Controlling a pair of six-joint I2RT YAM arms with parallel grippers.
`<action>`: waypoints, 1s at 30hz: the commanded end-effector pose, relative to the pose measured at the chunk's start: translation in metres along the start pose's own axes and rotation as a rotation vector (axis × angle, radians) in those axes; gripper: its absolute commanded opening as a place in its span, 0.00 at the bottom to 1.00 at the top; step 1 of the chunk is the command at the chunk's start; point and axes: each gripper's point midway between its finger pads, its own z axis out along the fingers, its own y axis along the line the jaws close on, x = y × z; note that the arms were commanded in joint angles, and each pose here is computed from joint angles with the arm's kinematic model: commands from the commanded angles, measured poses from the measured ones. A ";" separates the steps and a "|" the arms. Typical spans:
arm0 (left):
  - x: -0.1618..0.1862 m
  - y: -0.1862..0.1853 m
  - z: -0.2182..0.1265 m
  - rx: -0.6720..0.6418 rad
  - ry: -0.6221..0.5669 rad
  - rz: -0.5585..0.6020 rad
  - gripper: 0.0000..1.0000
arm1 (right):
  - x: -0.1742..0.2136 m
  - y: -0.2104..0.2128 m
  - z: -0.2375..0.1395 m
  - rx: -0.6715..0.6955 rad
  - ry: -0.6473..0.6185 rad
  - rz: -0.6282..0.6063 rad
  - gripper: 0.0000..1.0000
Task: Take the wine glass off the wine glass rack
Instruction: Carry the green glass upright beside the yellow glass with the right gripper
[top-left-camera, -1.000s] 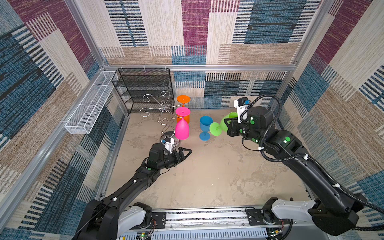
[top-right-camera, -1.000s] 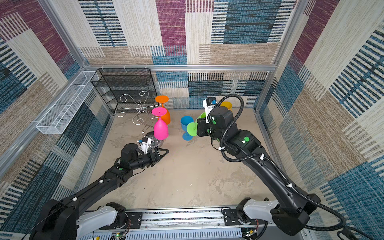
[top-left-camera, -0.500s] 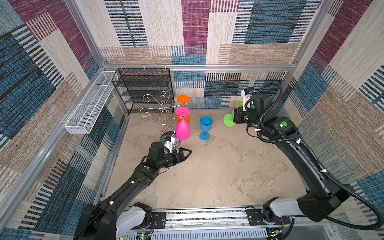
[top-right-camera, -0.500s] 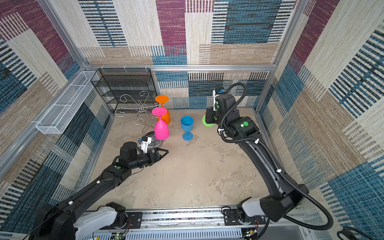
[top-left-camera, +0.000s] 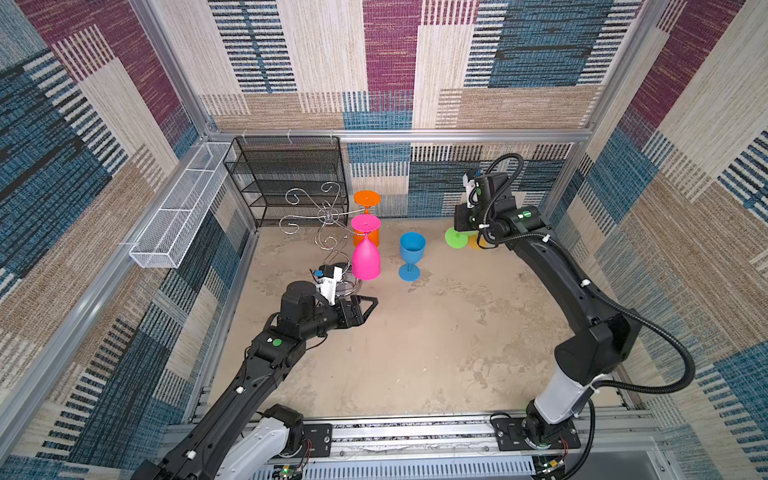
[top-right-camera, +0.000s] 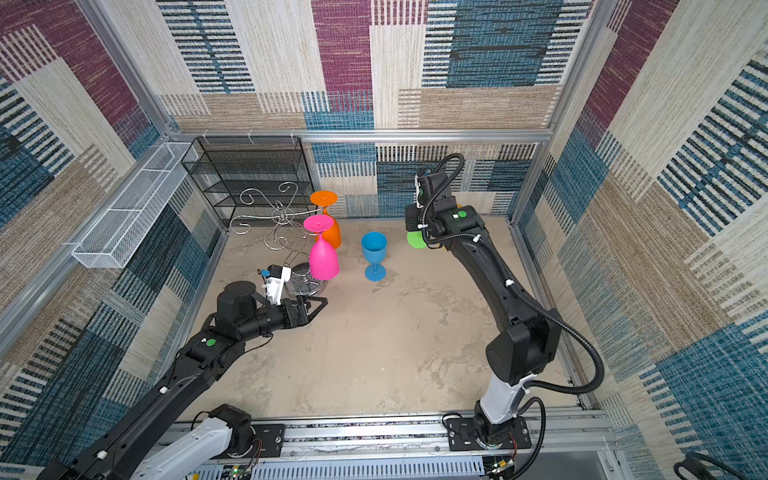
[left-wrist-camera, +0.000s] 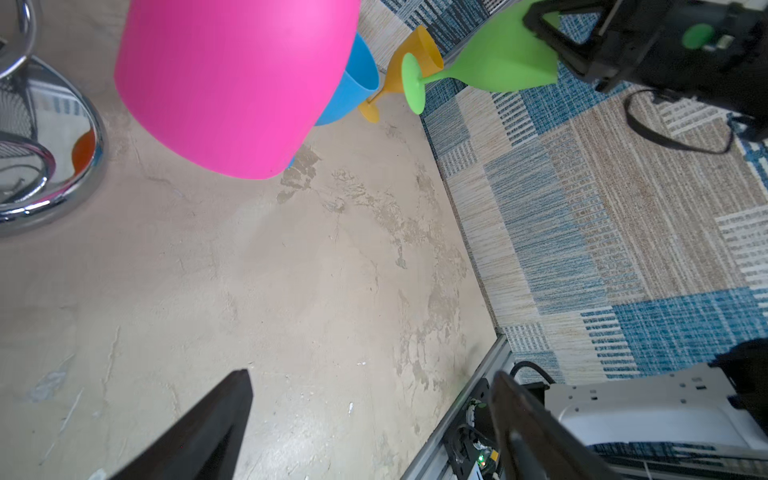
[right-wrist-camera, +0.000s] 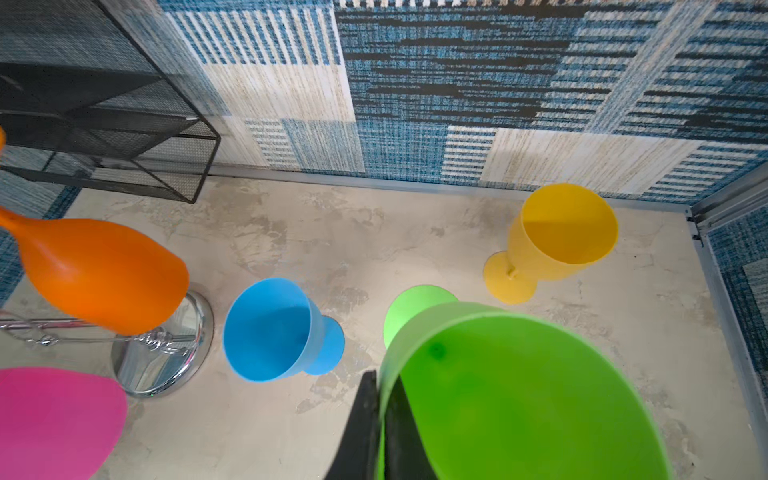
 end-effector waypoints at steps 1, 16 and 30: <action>-0.005 -0.016 -0.011 0.022 0.012 0.126 0.92 | -0.006 -0.001 0.013 -0.007 0.000 -0.013 0.00; -0.023 -0.058 -0.048 0.085 -0.079 0.512 0.92 | 0.004 -0.014 0.097 0.035 0.102 -0.054 0.00; -0.014 -0.060 -0.038 0.162 -0.070 0.529 0.92 | 0.027 -0.018 0.159 0.029 0.163 -0.093 0.00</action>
